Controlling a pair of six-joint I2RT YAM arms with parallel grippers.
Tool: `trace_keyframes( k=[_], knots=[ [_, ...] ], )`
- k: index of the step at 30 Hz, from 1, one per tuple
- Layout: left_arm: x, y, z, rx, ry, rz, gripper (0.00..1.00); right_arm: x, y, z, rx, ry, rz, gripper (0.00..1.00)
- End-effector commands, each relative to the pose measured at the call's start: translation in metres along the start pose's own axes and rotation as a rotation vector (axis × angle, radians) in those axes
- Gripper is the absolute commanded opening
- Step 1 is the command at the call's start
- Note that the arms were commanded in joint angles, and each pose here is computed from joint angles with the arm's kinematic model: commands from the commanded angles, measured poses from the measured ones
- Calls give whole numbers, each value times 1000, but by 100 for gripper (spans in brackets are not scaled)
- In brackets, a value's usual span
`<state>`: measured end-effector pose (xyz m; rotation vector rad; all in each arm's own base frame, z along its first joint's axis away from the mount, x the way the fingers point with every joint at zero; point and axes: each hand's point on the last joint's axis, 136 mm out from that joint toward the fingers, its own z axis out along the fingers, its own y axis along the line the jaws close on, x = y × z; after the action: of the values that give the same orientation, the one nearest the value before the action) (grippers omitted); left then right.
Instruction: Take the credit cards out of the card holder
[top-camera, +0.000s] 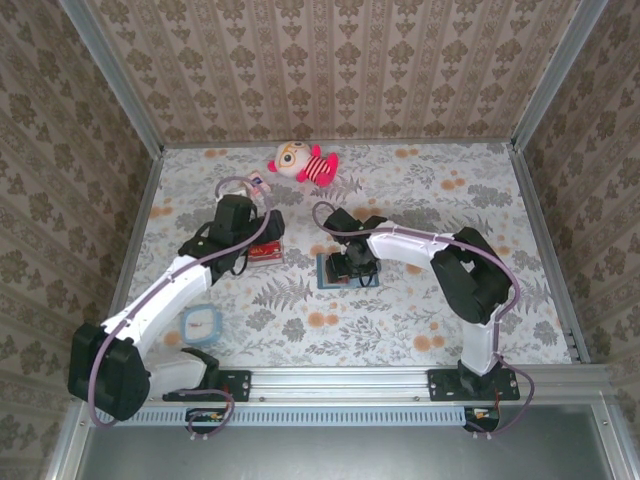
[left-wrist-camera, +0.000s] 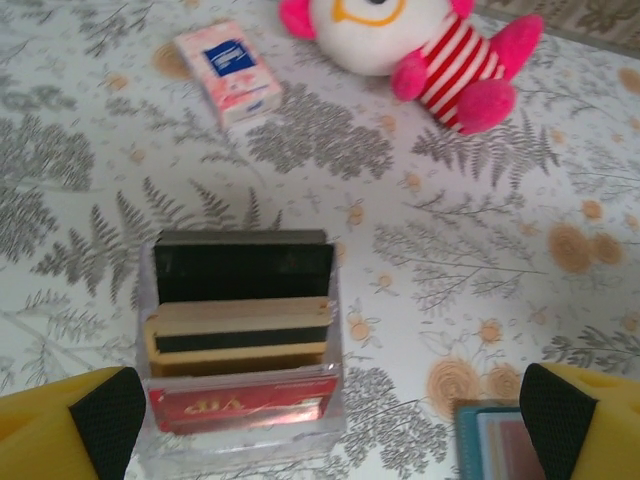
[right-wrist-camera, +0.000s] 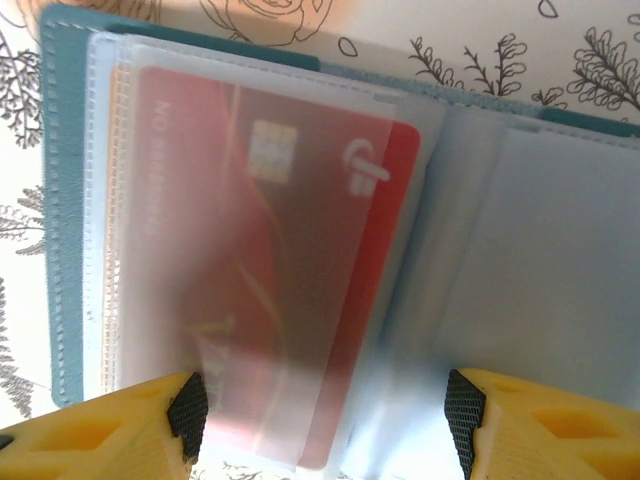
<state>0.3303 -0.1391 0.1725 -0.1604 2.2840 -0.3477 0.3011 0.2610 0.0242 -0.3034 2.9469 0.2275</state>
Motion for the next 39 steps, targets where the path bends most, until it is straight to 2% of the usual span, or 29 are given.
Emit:
trace_keyframes(
  k=[1, 5, 10, 17, 23, 28, 32, 34, 39],
  knots=[
    [1, -8, 2, 74, -3, -79, 100, 10, -17, 9, 99, 56, -18, 66],
    [11, -23, 8, 143, 64, -91, 100, 14, -28, 14, 143, 72, -13, 63],
    [20, -35, 12, 188, 114, -109, 100, 18, -38, 19, 148, 81, 22, 54],
    [47, -51, 13, 243, 200, -155, 98, 18, -37, 23, 54, 82, 75, 46],
    [76, -75, 19, 304, 313, -184, 81, 19, -38, 26, 38, 93, 85, 42],
    [102, -99, 28, 345, 399, -169, 57, 22, -45, 28, 62, 107, 94, 42],
    [122, -109, 38, 335, 468, -171, 44, 24, -49, 30, 77, 114, 96, 42],
    [131, -115, 43, 349, 497, -187, 40, 25, -49, 30, 79, 116, 96, 41],
    [146, -118, 58, 324, 528, -178, 38, 25, -49, 31, 78, 119, 102, 41]
  ],
)
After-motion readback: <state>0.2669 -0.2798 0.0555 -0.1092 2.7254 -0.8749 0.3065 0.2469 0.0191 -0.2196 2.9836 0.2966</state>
